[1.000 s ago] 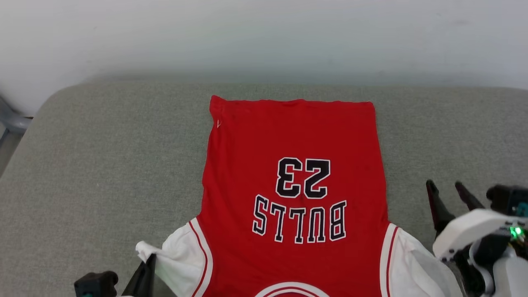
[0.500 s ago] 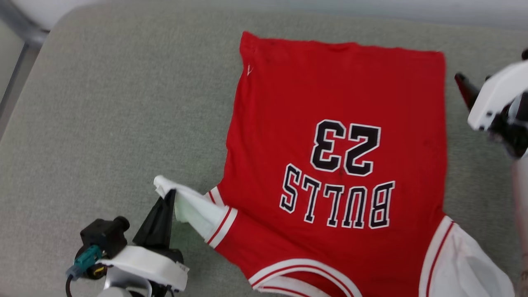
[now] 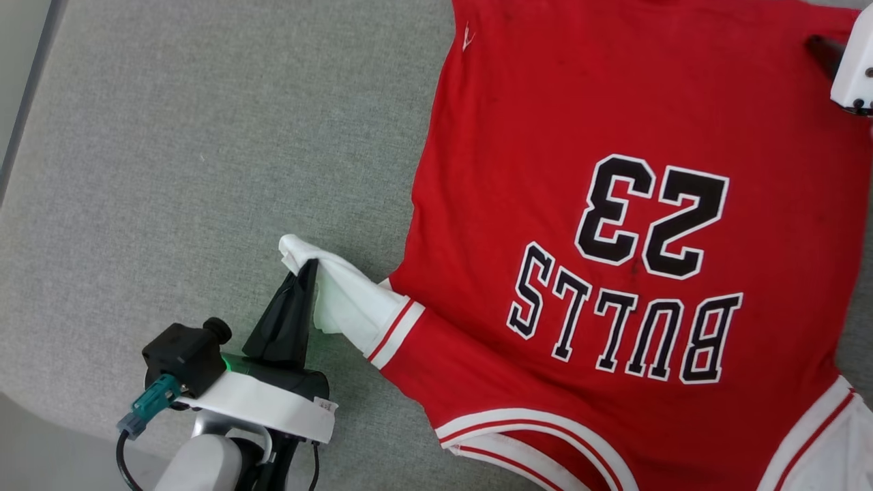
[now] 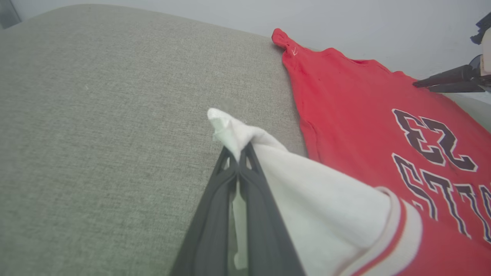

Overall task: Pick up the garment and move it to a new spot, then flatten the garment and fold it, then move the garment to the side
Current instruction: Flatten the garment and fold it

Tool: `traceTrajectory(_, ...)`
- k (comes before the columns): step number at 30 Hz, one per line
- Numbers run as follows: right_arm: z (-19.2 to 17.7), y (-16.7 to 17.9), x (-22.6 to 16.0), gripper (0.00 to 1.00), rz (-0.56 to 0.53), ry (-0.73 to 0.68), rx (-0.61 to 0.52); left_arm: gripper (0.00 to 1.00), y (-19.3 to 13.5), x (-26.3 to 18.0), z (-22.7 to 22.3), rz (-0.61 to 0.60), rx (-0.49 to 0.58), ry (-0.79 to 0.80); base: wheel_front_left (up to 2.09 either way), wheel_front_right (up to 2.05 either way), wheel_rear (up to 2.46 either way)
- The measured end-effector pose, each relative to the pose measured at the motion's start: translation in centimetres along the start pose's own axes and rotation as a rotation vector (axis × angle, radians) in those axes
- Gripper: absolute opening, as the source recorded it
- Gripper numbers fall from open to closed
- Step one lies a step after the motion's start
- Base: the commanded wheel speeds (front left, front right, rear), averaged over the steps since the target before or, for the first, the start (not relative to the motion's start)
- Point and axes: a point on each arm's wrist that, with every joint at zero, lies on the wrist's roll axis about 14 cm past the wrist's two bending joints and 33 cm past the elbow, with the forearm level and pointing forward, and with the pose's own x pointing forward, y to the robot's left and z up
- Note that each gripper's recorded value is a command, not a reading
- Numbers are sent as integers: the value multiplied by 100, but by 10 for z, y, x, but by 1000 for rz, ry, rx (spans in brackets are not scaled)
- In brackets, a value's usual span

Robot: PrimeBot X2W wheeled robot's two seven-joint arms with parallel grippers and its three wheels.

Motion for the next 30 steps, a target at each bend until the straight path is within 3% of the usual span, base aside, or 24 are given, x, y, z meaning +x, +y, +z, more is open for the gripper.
traceTrajectory(5, -28, 5, 19, 100, 12, 146, 3, 0, 6, 2, -9, 17, -1, 23, 0, 0, 0)
traceTrajectory(6, -29, 4, 19, 47, 14, 172, 13, 0, 6, 2, -10, 19, 1, 26, 0, 0, 0)
traceTrajectory(7, -32, 4, 18, 11, 17, 190, 27, 0, 7, 1, -11, 17, 4, 29, 0, 0, 0)
traceTrajectory(8, -34, 4, 17, 0, 18, 206, 34, 0, 7, 0, -11, 16, 8, 30, 0, 0, 0)
traceTrajectory(19, -13, -2, -8, 0, -21, 157, -33, 0, 6, -4, -6, 13, 8, 14, 0, 0, 0)
traceTrajectory(26, 14, -36, -62, 0, -119, 89, -106, 0, 3, -21, 2, 9, 10, 2, 0, 0, 0)
traceTrajectory(30, 3, -52, -95, 0, -143, 80, -110, 0, 4, -34, 5, 19, 0, 5, 0, 0, 0)
